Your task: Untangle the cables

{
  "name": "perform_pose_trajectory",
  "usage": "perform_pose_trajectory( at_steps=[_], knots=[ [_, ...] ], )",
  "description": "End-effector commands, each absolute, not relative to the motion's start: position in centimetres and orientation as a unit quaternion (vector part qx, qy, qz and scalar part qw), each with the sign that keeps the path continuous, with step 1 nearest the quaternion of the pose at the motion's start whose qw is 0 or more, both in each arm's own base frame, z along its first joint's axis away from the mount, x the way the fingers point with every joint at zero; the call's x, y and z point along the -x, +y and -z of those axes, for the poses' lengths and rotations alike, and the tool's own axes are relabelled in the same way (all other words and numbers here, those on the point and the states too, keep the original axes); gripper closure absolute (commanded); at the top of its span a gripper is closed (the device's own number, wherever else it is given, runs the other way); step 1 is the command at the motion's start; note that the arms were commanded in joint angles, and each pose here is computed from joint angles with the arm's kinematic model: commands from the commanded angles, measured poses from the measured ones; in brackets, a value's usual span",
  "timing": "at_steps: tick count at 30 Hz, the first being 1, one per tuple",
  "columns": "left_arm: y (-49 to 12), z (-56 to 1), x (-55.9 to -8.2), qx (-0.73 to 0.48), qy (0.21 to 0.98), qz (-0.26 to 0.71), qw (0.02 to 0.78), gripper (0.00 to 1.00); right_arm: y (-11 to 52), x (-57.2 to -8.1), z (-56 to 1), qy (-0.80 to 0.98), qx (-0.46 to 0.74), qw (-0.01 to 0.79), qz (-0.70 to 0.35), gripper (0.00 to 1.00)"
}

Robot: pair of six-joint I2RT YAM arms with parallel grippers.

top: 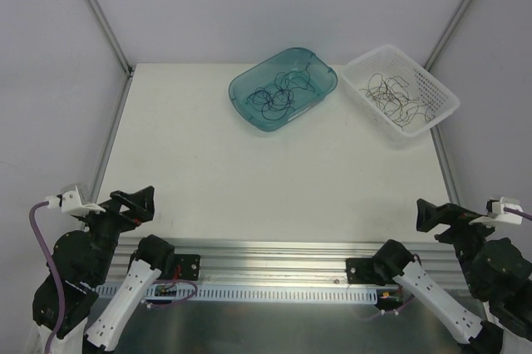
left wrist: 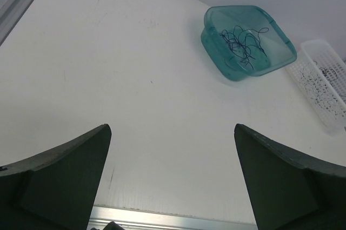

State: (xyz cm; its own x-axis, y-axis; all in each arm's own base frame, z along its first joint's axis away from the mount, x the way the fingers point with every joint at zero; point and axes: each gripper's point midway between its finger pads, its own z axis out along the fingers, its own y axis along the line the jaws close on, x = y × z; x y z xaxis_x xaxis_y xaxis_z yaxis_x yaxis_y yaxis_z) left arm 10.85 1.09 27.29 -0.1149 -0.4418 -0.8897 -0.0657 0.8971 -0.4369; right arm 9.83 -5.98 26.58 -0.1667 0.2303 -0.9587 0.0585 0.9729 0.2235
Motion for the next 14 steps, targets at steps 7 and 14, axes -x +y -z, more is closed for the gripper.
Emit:
perform_pose_trajectory(
  at_steps=[7,14],
  knots=[
    [2.56,-28.43,-8.3,0.209,0.67,0.192,0.686,0.01,-6.78,-8.48,-26.98,0.714,-0.103,0.681,-0.125,0.03],
    [2.62,-28.35,-8.34,0.21,0.671,0.19,0.685,0.01,-6.36,-8.65,-27.1,0.715,-0.092,0.681,-0.127,0.03]
  ],
)
